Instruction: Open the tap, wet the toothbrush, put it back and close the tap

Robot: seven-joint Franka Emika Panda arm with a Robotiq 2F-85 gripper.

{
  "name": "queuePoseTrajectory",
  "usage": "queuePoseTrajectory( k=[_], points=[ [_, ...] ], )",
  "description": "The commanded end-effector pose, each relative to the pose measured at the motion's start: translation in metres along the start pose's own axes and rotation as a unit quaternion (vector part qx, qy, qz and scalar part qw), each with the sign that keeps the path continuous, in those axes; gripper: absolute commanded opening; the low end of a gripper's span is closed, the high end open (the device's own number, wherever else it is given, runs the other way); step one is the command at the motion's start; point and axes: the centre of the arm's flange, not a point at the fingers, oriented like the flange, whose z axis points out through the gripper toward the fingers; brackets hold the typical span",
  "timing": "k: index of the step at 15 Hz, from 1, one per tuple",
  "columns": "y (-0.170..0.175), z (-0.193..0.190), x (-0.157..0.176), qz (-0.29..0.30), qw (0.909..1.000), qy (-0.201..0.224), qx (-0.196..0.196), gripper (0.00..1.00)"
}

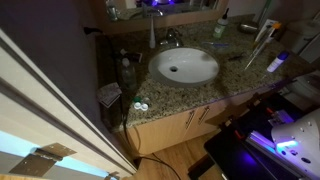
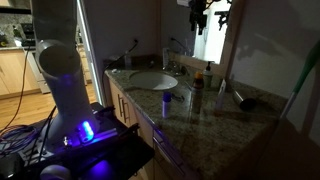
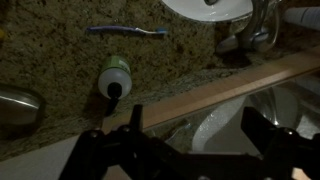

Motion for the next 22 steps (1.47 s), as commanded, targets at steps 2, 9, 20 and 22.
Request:
queuePoseTrajectory(
  k=[2, 9, 20, 22],
  points=[
    [0.0, 0.013, 0.008, 0.011, 0.9998, -0.01, -0.013, 1.0],
    [0.154, 0.029, 0.054, 0.124, 0.9921, -0.02, -0.012, 1.0],
    [0.27, 0.042, 0.049, 0.149, 0.9856, -0.012, 0.08, 1.0],
    [0.285, 0.053, 0.057, 0.148, 0.9865, -0.011, 0.068, 1.0]
  ],
)
